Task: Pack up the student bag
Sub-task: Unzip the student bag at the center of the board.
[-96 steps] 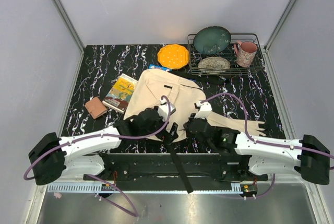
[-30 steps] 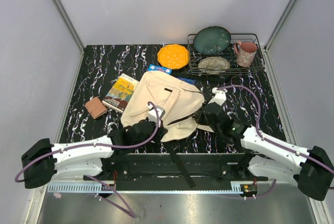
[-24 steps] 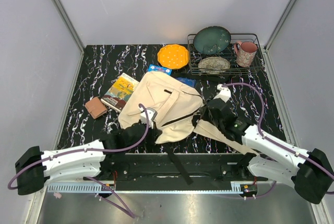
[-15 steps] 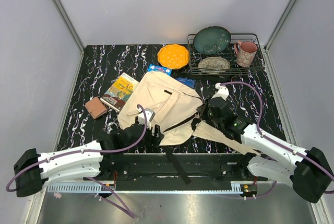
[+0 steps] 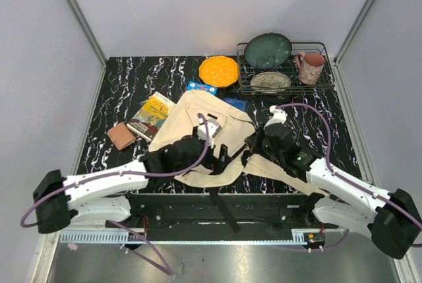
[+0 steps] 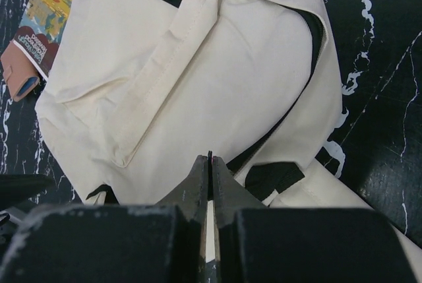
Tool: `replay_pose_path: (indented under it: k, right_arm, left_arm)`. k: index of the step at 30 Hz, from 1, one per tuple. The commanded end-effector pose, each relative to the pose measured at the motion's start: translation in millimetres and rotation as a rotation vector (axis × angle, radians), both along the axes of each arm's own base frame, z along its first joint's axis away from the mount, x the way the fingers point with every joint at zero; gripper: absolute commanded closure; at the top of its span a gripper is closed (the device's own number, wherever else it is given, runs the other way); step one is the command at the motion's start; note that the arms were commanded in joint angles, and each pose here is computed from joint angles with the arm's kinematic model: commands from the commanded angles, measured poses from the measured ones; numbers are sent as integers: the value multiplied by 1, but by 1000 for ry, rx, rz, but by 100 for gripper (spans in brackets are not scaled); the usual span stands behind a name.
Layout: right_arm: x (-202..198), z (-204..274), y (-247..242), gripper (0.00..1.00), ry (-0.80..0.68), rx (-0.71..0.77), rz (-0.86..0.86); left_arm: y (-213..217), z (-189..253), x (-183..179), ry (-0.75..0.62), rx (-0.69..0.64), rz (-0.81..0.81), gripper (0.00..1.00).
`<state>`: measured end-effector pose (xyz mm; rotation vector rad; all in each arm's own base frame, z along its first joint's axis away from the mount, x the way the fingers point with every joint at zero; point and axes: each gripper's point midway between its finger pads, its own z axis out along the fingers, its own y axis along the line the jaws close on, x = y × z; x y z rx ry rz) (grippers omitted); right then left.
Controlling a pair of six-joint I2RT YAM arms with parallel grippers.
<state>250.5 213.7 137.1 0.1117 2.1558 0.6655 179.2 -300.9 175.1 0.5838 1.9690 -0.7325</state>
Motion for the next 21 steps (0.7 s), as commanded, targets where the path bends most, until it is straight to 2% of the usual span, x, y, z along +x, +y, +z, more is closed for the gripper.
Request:
replay_pose_path:
  k: [1, 6, 8, 10, 11, 12, 14, 15, 16, 17, 21]
  right_arm:
    - [1, 18, 0, 100, -50, 35, 9]
    - [0, 23, -3, 100, -66, 39, 2]
    - [-1, 24, -4, 100, -66, 39, 0]
    - [-1, 25, -6, 100, -72, 41, -4]
    - [-2, 26, -6, 100, -74, 44, -6]
    - [-2, 27, -7, 100, -78, 44, -8]
    - [-1, 27, -11, 100, -83, 40, -24]
    - [-1, 27, -11, 100, -84, 37, -27]
    - [1, 25, -15, 100, -84, 25, -43]
    - [2, 25, -16, 100, -87, 22, -53]
    - [10, 24, -19, 100, -99, -22, -78]
  left_arm:
    - [-38, 3, -4, 0, 10, -151, 8]
    - [-54, -22, -3, 53, 68, -182, 10]
    - [-62, -18, -1, 49, 48, -194, 11]
    - [-66, -24, 0, 61, 60, -195, 17]
    - [-68, -25, 1, 66, 63, -196, 23]
    - [-70, -27, 3, 69, 70, -190, 38]
    - [-71, -32, 4, 80, 80, -184, 60]
    - [-71, -33, 5, 84, 83, -178, 84]
    - [-70, -34, 4, 91, 84, -171, 92]
    - [-69, -35, 4, 94, 85, -169, 99]
    - [-59, -38, -3, 102, 81, -165, 100]
